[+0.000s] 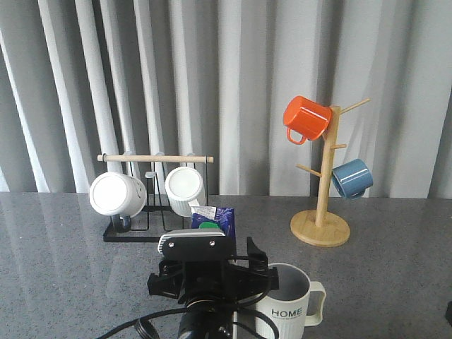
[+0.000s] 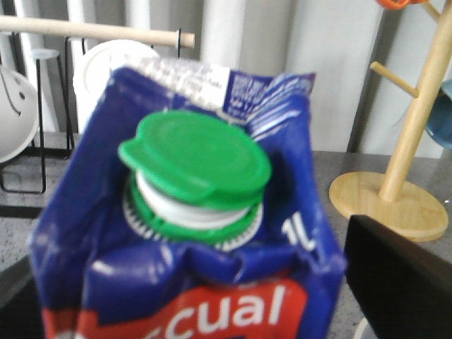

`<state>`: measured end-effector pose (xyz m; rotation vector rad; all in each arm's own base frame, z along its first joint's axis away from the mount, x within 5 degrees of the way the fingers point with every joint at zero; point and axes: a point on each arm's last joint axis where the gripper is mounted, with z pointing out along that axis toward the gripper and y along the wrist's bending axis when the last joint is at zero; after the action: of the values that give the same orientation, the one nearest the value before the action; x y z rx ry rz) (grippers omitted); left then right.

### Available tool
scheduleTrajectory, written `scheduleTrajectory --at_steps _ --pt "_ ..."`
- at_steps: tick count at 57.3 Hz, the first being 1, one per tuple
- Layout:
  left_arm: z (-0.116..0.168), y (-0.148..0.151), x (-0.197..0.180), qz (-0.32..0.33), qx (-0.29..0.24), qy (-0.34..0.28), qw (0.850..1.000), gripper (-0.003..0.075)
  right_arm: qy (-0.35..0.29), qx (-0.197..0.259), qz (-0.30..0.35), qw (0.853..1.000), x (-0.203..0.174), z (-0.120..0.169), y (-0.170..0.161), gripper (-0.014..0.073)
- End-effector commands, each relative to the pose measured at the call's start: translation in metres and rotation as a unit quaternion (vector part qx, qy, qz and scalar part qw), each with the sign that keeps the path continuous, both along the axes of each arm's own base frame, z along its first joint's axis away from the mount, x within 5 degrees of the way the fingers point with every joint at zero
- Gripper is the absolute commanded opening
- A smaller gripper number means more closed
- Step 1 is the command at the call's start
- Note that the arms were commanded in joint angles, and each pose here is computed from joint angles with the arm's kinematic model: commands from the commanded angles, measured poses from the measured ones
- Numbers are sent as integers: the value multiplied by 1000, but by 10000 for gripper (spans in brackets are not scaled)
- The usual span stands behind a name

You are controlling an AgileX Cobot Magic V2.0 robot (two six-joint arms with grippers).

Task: Place milk next to cup
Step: 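Lower the milk carton onto the table beside the white mug, then open the left gripper and lift it off the carton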

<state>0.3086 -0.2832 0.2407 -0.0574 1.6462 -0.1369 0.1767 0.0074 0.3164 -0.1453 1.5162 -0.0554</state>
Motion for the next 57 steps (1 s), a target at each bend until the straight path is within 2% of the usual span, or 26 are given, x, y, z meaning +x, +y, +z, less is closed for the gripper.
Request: scheduleTrajectory --at_steps 1,7,19,27,30,34,36,39,42,43,57 --pt "54 6 -7 -6 -3 -101 995 716 -53 -3 3 999 -1 16 0 -3" --pt "74 9 -12 -14 -2 -140 990 714 -52 -3 3 999 -1 16 0 -3" --pt "125 34 -29 8 -43 -189 981 708 -52 -3 3 999 -1 16 0 -3" --pt "162 58 -47 26 -50 -207 977 652 -52 -3 3 999 -1 16 0 -3" --pt "174 68 -54 29 -31 -204 978 593 -52 -3 3 999 -1 16 0 -3" --pt "189 80 -62 33 3 -200 979 473 -52 -3 3 999 -1 16 0 -3" --pt "195 87 -67 35 11 -196 980 389 -52 -3 3 999 -1 16 0 -3" --pt "204 95 -74 33 12 -187 982 222 -52 -3 3 999 -1 16 0 -3" --pt "213 107 -82 33 -10 -174 984 20 -52 -3 3 999 -1 16 0 -3" --pt "215 112 -85 35 -20 -168 985 -10 -52 -3 3 999 -1 16 0 -3" --pt "243 160 -118 61 -122 -145 980 -8 -52 -3 3 999 -1 16 0 -3"
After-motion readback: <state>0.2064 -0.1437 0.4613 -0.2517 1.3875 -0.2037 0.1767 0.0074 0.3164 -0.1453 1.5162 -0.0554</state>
